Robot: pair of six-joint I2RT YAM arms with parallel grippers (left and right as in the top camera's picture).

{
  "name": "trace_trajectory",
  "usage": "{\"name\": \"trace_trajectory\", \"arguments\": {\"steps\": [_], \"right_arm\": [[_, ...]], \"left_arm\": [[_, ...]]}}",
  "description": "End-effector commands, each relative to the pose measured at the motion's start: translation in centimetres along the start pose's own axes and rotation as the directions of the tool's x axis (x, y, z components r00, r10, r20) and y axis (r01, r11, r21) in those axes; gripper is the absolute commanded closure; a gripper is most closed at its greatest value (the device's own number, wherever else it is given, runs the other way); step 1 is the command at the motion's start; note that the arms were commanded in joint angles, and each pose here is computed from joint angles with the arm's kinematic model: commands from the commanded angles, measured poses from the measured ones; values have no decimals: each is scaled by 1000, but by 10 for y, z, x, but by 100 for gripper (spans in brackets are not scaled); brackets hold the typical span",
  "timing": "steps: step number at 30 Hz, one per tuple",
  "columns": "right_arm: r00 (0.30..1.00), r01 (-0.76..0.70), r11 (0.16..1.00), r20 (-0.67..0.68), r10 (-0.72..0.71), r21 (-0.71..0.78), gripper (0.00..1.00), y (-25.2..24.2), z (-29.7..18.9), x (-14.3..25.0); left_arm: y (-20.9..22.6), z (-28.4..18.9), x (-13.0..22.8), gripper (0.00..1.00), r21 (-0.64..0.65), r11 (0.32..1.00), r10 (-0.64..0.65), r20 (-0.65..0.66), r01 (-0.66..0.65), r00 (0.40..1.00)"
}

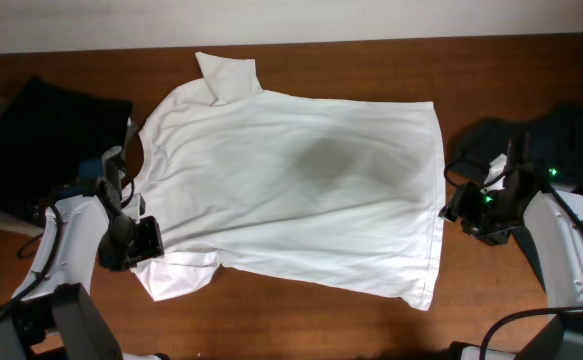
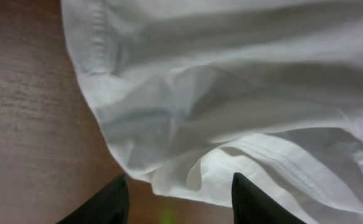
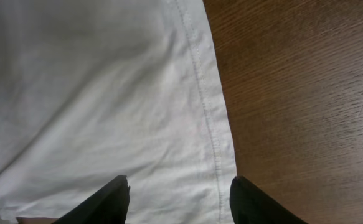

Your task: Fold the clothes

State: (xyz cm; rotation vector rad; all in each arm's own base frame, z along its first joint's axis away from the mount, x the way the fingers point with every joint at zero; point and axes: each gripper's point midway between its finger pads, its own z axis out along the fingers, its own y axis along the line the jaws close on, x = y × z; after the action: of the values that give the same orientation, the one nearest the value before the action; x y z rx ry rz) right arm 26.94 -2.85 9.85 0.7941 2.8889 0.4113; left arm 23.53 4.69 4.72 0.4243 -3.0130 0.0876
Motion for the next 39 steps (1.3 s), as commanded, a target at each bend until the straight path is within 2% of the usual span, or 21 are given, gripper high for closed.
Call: {"name": "trace_trajectory", "arguments": {"steps": [1, 5, 6, 8, 9, 11, 14, 16, 19, 23, 25, 29, 30, 31, 33, 36, 39], "right_arm": [[1000, 9, 1000, -9, -9, 27, 43, -5, 3, 2], [1000, 9, 1000, -9, -9, 27, 43, -5, 3, 2], [1000, 9, 1000, -8, -9, 26, 43, -5, 3, 2], [1000, 9, 1000, -8, -9, 26, 42, -5, 3, 2], [1000, 9, 1000, -8, -9, 26, 43, -5, 3, 2], [1000, 9, 1000, -9, -9, 27, 43, -5, 3, 2], [1000, 9, 1000, -9, -8, 27, 43, -5, 3, 2], [1000, 9, 1000, -9, -9, 27, 42, -5, 3, 2], [1000, 7, 1000, -12, -7, 28, 41, -5, 4, 3], [999, -9, 998, -44, 11, 56, 41, -15, 12, 13], [995, -57, 995, -73, 63, 77, 41, -21, 20, 24], [973, -148, 981, -160, 167, 122, 41, -37, 41, 58], [961, -177, 974, -188, 202, 141, 44, -42, 47, 70], [949, -205, 966, -210, 235, 157, 50, -46, 51, 80], [927, -242, 959, -259, 273, 145, 55, -44, 57, 96], [898, -274, 957, -332, 290, 96, 57, -35, 62, 115], [867, -322, 938, -356, 347, 129, 58, -41, 69, 130]], "left_arm": [[-6, -1, 2, 67, 42, 999, 33, -3, -33, 999], [-7, 0, 6, 70, 45, 998, 33, -20, -32, 999], [-9, 2, 7, 76, 56, 998, 39, -21, -37, 999], [-14, 7, 10, 79, 87, 994, 66, -22, -64, 998], [-13, 13, 12, 68, 86, 994, 66, -26, -63, 998], [-9, 17, 10, 66, 66, 996, 66, -12, -65, 998], [-8, 17, 11, 83, 60, 996, 66, -14, -65, 998], [-9, 16, 11, 100, 65, 996, 66, -16, -65, 998], [-10, 4, 2, 100, 64, 996, 68, 7, -68, 998], [-13, -37, -31, 100, 59, 995, 79, 111, -86, 991], [-14, -54, -42, 100, 54, 994, 82, 153, -91, 985], [-14, -56, -44, 100, 53, 994, 82, 162, -91, 983], [-14, -56, -44, 100, 53, 994, 82, 162, -91, 983], [-14, -56, -44, 100, 53, 994, 81, 162, -91, 983], [-14, -56, -44, 100, 53, 994, 81, 161, -91, 984], [-14, -56, -44, 100, 53, 994, 81, 162, -91, 983], [-14, -56, -44, 100, 53, 994, 81, 162, -91, 983]]}}
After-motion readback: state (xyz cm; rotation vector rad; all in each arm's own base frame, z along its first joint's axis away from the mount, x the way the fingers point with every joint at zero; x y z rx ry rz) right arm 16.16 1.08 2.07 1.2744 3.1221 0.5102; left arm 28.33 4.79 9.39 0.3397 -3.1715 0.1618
